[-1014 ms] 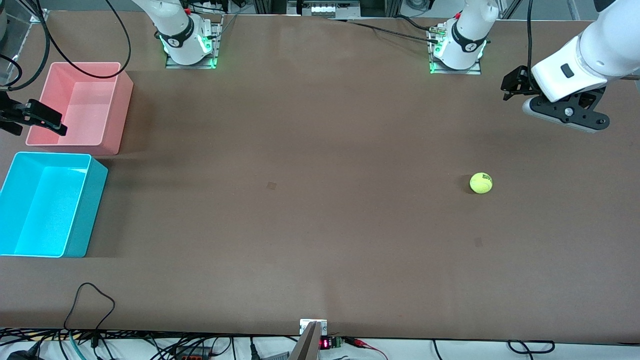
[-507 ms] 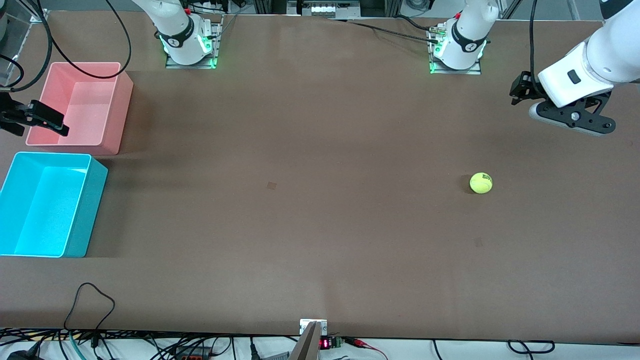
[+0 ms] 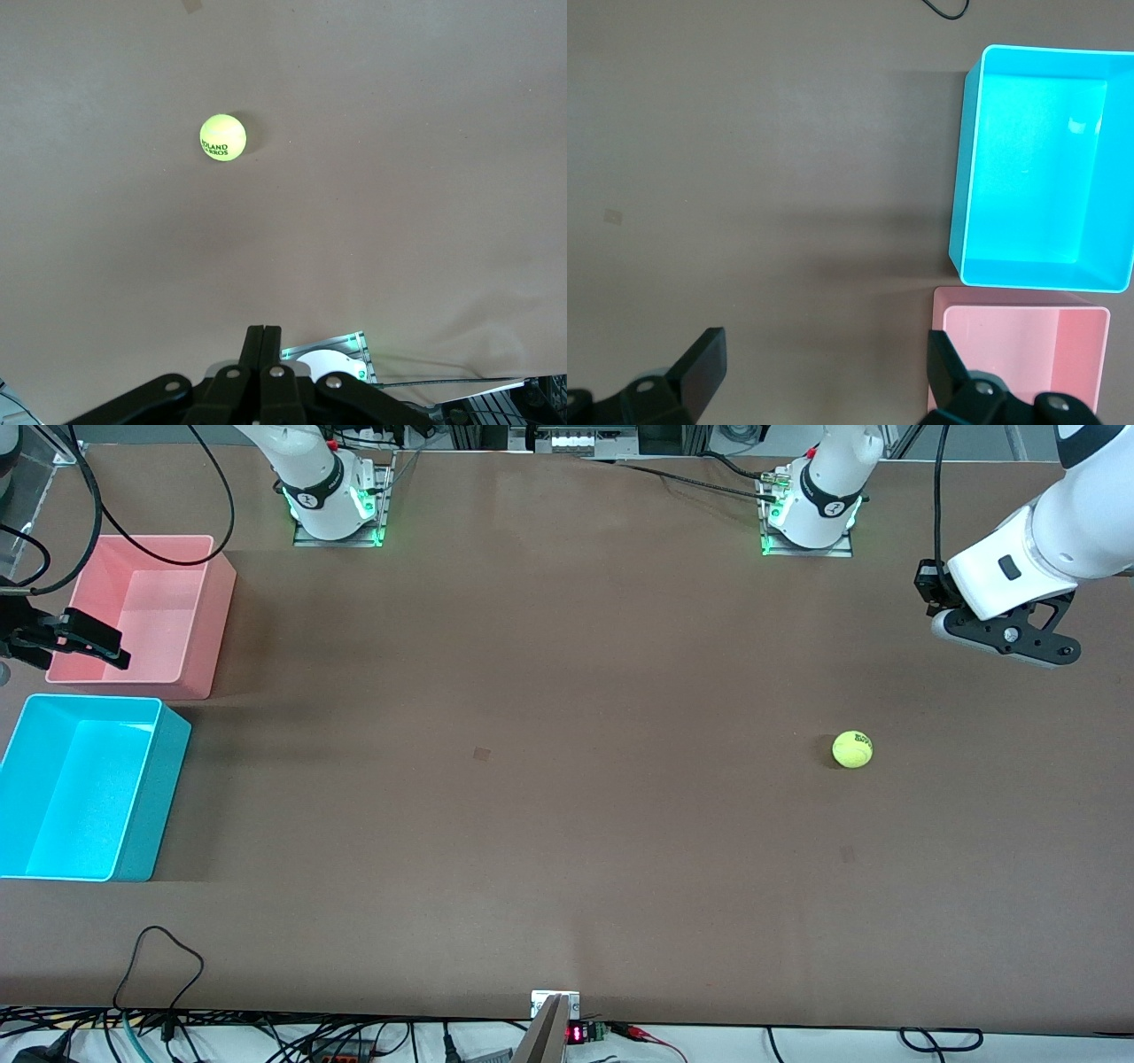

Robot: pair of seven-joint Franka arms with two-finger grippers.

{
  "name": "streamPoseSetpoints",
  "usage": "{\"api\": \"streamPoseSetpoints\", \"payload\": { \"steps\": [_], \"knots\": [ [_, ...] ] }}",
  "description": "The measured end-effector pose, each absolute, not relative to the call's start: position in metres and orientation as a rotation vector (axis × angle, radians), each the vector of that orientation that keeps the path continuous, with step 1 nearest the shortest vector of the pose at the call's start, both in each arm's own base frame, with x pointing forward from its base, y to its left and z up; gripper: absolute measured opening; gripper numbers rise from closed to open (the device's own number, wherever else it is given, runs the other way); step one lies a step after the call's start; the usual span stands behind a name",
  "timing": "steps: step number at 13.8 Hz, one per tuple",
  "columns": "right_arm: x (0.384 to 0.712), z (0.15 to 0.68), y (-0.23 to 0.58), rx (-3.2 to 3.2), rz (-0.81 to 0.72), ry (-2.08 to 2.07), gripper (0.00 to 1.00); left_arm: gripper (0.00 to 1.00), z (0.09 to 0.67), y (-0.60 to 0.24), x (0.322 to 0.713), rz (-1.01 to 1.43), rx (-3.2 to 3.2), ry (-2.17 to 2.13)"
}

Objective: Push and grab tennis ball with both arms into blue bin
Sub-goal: 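Move the left gripper behind the ball while the right gripper advances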

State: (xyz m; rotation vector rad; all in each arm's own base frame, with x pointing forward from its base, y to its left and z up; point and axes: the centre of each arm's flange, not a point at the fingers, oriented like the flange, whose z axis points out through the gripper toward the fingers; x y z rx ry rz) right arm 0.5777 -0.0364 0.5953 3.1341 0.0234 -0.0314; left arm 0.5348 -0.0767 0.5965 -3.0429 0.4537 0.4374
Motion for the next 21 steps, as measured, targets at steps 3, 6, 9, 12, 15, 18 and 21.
{"api": "streamPoseSetpoints", "payload": {
  "steps": [3,6,9,12,15,18,21],
  "knots": [
    [0.579,0.591,-0.036,3.134,-0.046,0.025,1.0,0.01,0.594,-0.074,0.536,0.443,-3.042,0.465],
    [0.584,0.577,-0.034,3.134,-0.082,0.031,1.0,0.01,0.574,-0.055,0.55,0.445,-3.018,0.588],
    [0.589,0.562,-0.033,3.134,-0.128,0.034,1.0,0.01,0.543,-0.036,0.565,0.435,-2.917,0.812],
    [0.592,0.547,-0.024,3.131,-0.192,0.062,1.0,0.01,0.508,-0.02,0.574,0.396,-2.793,1.141],
    [0.593,0.531,-0.011,3.124,-0.284,0.098,1.0,0.01,0.474,-0.001,0.578,0.373,-2.616,1.479],
    [0.593,0.527,-0.002,3.121,-0.303,0.12,1.0,0.01,0.437,0.0,0.578,0.353,-2.405,1.749],
    [0.593,0.523,-0.001,3.118,-0.33,0.123,1.0,0.01,0.384,-0.001,0.573,0.405,-2.285,1.942]
  ]
}}
